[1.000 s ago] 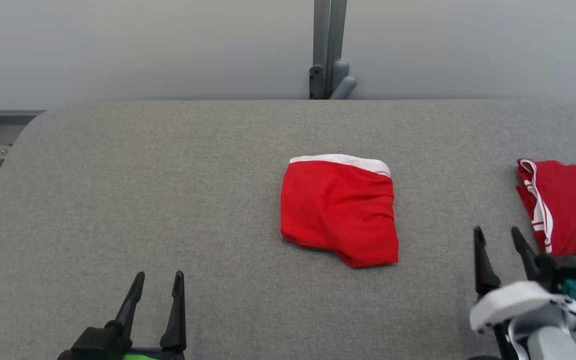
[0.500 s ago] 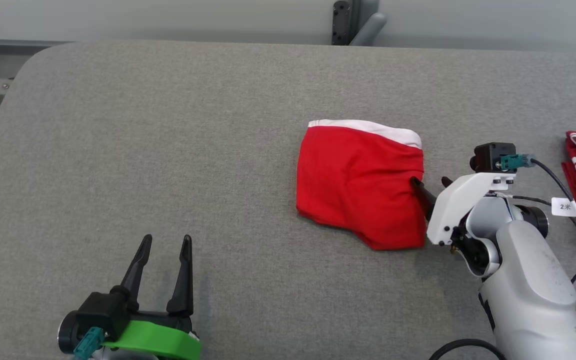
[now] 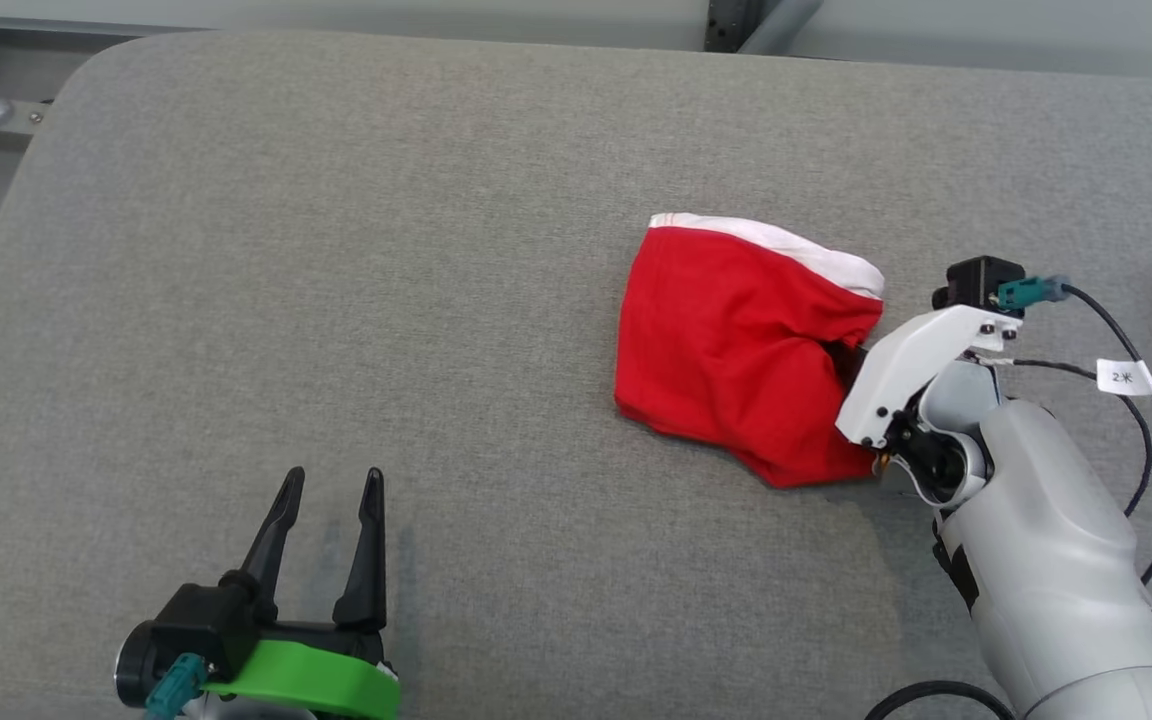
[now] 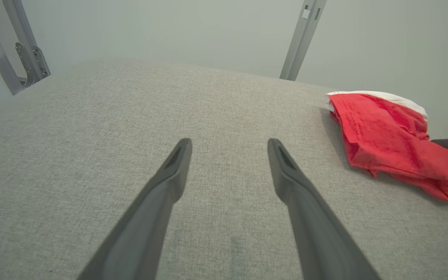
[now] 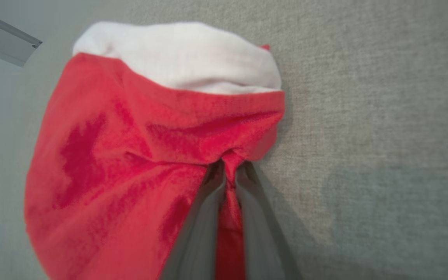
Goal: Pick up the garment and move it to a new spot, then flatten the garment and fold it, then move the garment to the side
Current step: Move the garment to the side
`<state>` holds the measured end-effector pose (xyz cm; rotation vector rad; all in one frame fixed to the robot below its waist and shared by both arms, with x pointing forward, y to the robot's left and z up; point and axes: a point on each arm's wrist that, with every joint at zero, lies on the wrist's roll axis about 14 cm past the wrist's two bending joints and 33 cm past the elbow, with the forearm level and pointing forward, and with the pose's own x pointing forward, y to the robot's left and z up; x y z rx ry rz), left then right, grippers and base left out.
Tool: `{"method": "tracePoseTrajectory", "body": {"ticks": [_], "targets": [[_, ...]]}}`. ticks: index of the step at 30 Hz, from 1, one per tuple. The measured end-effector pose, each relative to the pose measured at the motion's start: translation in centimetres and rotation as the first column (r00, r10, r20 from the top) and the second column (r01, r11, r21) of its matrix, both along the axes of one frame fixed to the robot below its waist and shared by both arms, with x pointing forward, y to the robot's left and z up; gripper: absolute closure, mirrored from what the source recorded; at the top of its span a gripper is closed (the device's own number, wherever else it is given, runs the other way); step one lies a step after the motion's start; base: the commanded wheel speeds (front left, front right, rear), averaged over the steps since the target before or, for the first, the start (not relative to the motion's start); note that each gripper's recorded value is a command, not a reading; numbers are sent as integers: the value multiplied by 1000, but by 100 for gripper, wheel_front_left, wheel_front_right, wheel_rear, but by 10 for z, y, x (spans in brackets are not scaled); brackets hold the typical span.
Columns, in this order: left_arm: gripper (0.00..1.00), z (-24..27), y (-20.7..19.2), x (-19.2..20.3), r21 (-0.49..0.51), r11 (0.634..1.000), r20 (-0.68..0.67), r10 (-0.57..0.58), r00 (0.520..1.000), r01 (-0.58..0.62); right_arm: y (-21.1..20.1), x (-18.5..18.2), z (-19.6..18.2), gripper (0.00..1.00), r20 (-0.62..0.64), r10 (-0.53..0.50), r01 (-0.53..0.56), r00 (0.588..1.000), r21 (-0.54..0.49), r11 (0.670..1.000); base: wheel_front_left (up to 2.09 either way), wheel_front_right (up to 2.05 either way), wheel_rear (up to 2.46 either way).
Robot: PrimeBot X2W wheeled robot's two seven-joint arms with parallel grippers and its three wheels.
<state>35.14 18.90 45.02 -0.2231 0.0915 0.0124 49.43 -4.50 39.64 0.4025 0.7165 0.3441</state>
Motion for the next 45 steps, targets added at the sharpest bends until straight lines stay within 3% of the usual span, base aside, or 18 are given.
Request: {"method": "tracePoseTrajectory", "body": {"ticks": [5,10,14,22,26,32,35,37,45], "targets": [[0,4,-14,12,-11,999,20,-46,999,46,-18,4,19,100,37,12,-10,999,-40,999,0,0,0],[0,10,-50,31,-33,987,55,-155,986,157,-91,13,57,100,116,-44,62,992,-153,986,0,0,0],[0,14,-78,51,-29,966,86,-252,964,256,-146,8,86,100,139,-92,125,986,-246,961,0,0,0],[0,-1,-109,73,-29,930,66,-365,929,367,-212,5,122,100,126,-176,211,976,-375,903,0,0,0],[0,-28,-105,74,-21,925,-5,-381,925,381,-245,8,118,100,52,-248,244,967,-453,858,0,0,0],[0,-49,-85,69,-10,940,-75,-341,937,341,-268,12,97,100,-55,-302,231,952,-520,822,0,0,0],[0,-57,-75,69,-3,947,-101,-320,942,322,-293,17,87,100,-69,-335,219,940,-631,744,0,0,0],[0,-62,-70,67,1,951,-118,-308,944,310,-301,22,80,100,-63,-345,220,936,-660,718,0,0,0],[0,-70,-48,67,6,968,-146,-246,958,249,-338,29,47,100,-82,-372,149,925,-820,552,0,0,0]]}}
